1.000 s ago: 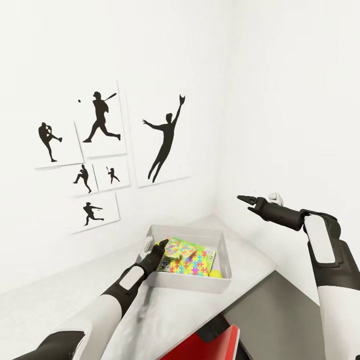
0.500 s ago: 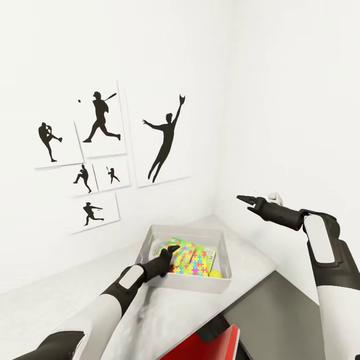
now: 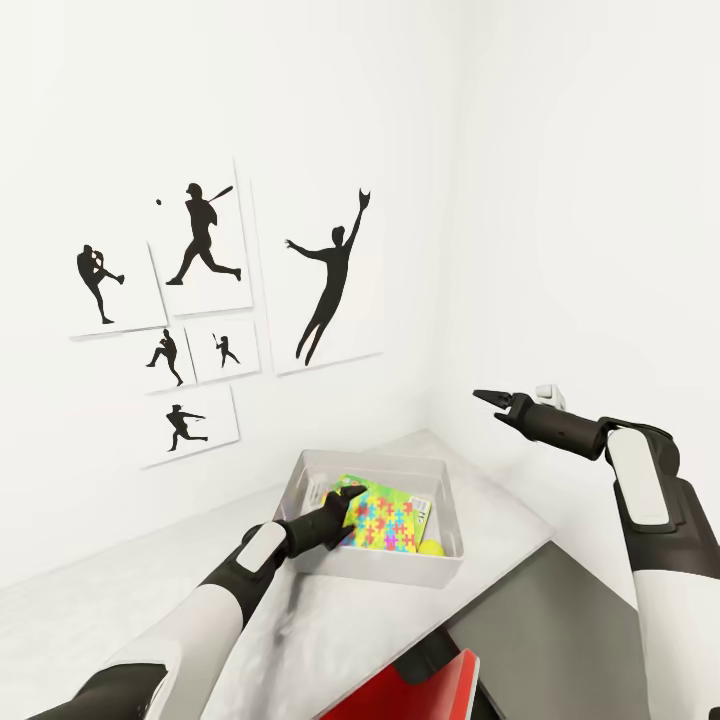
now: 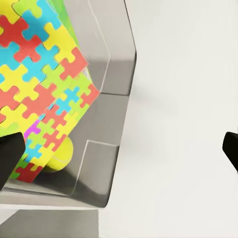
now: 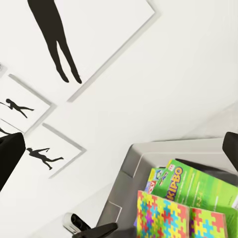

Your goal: Put all the toys in the child's room - the three board games (two on the bed and one on the table), the two jigsaw puzzles on the table, and the tennis ball on the table - inside the toy box on the table in the child's room.

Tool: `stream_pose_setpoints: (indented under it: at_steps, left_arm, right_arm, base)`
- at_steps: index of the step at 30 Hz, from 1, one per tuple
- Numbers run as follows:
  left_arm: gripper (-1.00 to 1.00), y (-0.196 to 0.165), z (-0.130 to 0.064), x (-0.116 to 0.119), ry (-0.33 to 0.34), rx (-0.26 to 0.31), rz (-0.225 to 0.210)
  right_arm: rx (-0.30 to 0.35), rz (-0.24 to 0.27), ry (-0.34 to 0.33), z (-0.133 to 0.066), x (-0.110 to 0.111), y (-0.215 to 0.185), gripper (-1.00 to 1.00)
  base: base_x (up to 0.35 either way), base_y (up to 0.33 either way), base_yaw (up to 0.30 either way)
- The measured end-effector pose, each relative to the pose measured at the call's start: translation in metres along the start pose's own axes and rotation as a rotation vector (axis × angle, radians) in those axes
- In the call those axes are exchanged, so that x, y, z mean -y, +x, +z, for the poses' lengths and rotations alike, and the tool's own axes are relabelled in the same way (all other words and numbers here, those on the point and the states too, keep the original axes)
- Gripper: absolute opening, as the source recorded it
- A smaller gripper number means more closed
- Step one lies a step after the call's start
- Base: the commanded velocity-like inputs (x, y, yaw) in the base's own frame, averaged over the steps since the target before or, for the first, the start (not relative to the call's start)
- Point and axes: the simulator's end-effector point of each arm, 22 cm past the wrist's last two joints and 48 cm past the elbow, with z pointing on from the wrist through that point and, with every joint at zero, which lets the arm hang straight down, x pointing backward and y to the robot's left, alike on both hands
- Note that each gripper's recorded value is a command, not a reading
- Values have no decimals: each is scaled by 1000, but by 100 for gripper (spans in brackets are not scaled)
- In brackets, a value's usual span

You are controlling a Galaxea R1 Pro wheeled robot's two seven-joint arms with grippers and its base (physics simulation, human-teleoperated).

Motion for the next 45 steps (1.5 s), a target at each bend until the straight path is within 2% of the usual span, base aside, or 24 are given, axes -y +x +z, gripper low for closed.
stream_pose_setpoints:
  at_steps: [6, 11, 14, 22, 26, 30, 32, 34, 35, 36, 37, 39, 40, 42, 45]
  left_arm:
    - [100, 10, -1, 20, 80, -51, -6]
    - [100, 5, -5, 52, 146, -61, 35]
    - [100, 6, -7, 62, 164, -76, 45]
    - [100, 8, -8, 67, 179, -85, 48]
    - [100, 8, -22, 91, 287, -130, 44]
    - [100, -22, -60, 123, 407, -137, 111]
    - [100, -48, -97, 135, 430, -136, 189]
    - [100, -70, -132, 137, 416, -124, 270]
    - [100, -83, -151, 133, 396, -109, 313]
    - [100, -101, -180, 122, 356, -83, 373]
    - [100, -115, -204, 111, 321, -61, 411]
    - [100, -131, -244, 93, 285, -39, 459]
    - [100, -137, -269, 85, 283, -36, 479]
    - [100, -141, -298, 73, 286, -40, 490]
    - [100, -143, -323, 55, 279, -30, 494]
  right_arm:
    - [-1, 1, 0, 0, 0, 1, 100]
    - [-1, 1, 0, 0, 0, 1, 100]
    - [-1, 1, -1, 0, 0, 1, 100]
    - [-1, 1, 2, -1, 1, 1, 100]
    - [1, 1, 4, -2, 2, 0, 100]
    - [4, 2, 5, -4, 4, -1, 100]
    - [6, 5, 0, -5, 3, -1, 100]
    - [7, 4, -12, -7, 0, 1, 100]
    - [5, 5, -18, -10, 0, 6, 100]
    - [2, 9, -31, -16, -2, 17, 100]
    - [0, 15, -45, -21, -4, 26, 100]
    - [-8, 40, -67, -33, -4, 49, 100]
    - [-15, 64, -67, -44, 2, 66, 100]
    - [-14, 104, -60, -60, 14, 84, 100]
    - [2, 152, -86, -81, 23, 98, 100]
  base:
    - [0, 0, 0]
    - [0, 0, 0]
    - [0, 0, 0]
    - [0, 0, 0]
    - [0, 0, 0]
    - [0, 0, 0]
    - [0, 0, 0]
    - [0, 0, 0]
    - [0, 0, 0]
    - [0, 0, 0]
    - [0, 0, 0]
    - [0, 0, 0]
    - [0, 0, 0]
    - [0, 0, 0]
    - [-15, 0, 0]
